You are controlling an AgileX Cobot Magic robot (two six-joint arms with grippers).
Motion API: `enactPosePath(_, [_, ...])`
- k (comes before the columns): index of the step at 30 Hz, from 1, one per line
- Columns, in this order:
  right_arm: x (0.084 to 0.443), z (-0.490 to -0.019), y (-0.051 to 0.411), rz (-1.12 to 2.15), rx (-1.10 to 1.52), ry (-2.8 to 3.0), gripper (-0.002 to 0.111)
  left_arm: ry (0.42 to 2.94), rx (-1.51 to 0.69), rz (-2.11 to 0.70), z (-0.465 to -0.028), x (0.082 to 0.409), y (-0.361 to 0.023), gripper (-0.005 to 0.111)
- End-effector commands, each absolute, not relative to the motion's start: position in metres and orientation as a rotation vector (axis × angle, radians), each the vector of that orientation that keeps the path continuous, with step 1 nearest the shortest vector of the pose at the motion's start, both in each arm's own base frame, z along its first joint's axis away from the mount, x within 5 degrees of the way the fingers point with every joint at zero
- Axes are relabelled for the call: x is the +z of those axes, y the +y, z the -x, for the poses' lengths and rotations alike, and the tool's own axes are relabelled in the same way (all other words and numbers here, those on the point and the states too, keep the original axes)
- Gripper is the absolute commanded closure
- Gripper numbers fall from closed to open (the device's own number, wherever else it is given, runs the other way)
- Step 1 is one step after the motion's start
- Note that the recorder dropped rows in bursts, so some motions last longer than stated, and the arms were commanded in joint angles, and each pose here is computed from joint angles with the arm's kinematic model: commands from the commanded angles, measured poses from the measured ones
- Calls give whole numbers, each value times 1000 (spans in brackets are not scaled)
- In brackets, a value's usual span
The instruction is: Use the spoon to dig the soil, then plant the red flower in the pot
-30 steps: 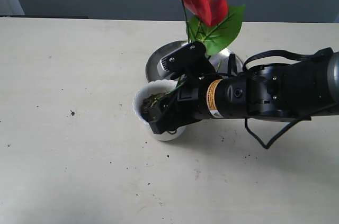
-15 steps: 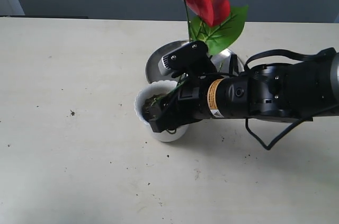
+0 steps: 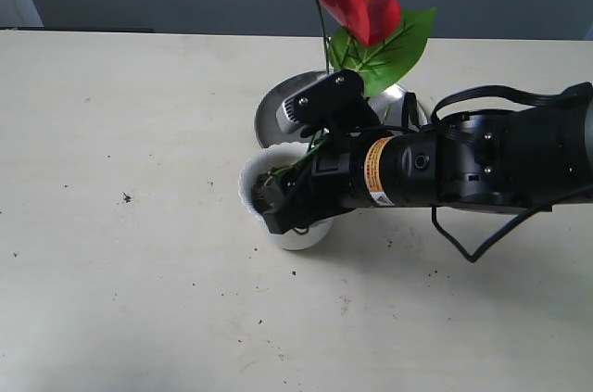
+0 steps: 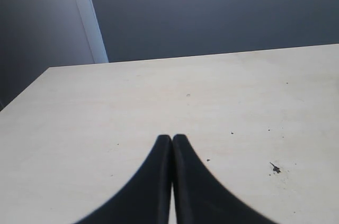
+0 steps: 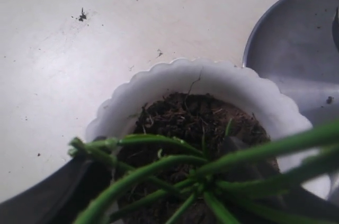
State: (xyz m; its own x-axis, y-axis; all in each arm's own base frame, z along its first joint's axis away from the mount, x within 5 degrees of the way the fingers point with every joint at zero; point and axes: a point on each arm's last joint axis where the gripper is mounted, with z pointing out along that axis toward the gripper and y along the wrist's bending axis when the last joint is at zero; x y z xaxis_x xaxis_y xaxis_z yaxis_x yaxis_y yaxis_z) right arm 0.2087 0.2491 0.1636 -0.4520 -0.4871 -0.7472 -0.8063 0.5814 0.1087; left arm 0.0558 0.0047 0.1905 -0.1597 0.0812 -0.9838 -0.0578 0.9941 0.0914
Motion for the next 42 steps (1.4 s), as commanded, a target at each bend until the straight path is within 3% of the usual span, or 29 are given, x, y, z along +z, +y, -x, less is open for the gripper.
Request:
enactPosePath(1, [164,-208,247,1005,604,2138,48,1716,107,-15,-55,192,4,106])
enactPosePath(42, [165,-207,247,1058,581,2113,48,1716,107,-15,-55,192,4,106])
